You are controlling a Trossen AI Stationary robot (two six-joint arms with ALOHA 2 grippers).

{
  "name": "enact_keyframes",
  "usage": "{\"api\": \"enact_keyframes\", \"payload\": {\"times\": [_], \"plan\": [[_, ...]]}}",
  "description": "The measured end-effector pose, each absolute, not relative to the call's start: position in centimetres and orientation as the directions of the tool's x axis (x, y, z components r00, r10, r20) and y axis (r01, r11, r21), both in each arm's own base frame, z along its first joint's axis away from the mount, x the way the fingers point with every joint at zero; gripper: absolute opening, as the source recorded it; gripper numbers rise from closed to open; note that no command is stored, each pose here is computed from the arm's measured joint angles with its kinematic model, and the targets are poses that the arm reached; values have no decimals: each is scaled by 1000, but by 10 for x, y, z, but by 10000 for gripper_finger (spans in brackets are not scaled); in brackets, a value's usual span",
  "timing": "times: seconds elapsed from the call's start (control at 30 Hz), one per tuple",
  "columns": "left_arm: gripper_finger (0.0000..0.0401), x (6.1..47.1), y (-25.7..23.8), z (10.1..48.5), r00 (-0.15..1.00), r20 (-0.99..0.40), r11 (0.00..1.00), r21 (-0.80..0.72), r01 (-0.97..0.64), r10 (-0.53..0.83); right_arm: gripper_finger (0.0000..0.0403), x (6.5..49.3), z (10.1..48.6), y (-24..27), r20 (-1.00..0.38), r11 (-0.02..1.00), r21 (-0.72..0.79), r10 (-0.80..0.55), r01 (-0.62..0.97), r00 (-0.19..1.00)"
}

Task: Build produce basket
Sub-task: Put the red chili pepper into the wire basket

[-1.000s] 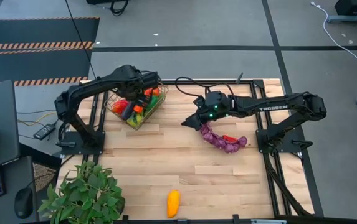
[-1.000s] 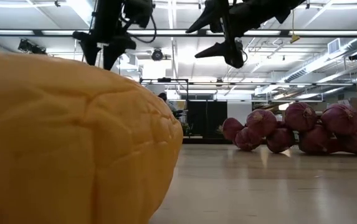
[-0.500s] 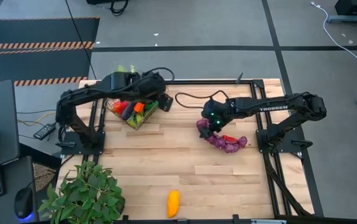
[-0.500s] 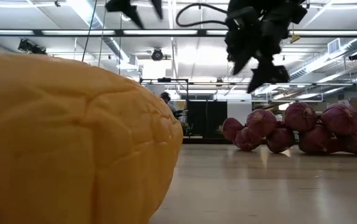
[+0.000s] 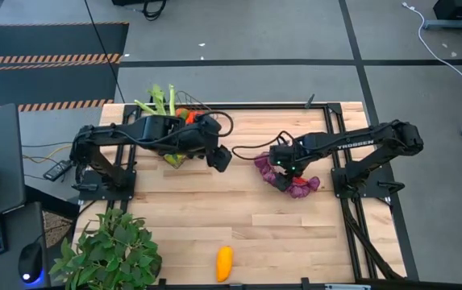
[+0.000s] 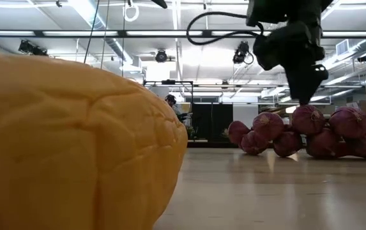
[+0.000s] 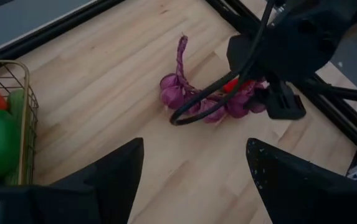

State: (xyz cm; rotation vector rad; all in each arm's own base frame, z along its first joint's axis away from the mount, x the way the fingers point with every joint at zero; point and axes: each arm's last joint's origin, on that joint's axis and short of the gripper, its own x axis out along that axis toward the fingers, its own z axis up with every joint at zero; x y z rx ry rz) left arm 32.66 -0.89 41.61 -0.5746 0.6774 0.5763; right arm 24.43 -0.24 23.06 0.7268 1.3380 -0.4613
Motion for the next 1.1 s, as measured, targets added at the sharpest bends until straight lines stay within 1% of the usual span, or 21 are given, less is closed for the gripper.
{"api": "enact_keyframes", "payload": {"times": [0.2,0.33,0.5,0.63,0.83,1.1], "plan": [[291,327,-12,416,647,-719,712,-313,-629,255,241,227,228,-6,-1000,706,12,-2,708,19],[291,327,-14,416,649,-720,715,-317,-623,246,238,216,210,-7,-998,710,-37,3,703,-55],[291,327,-14,416,648,-720,714,-317,-624,247,238,208,190,-11,-996,731,-33,31,682,-82],[291,327,-14,416,648,-720,715,-317,-623,247,237,209,184,-15,-998,746,-11,32,666,-52],[291,327,-14,416,648,-720,711,-320,-626,247,236,210,171,-19,-997,721,67,75,689,19],[291,327,-14,416,648,-720,711,-320,-626,247,236,195,152,-18,-996,709,31,80,704,-37]]}}
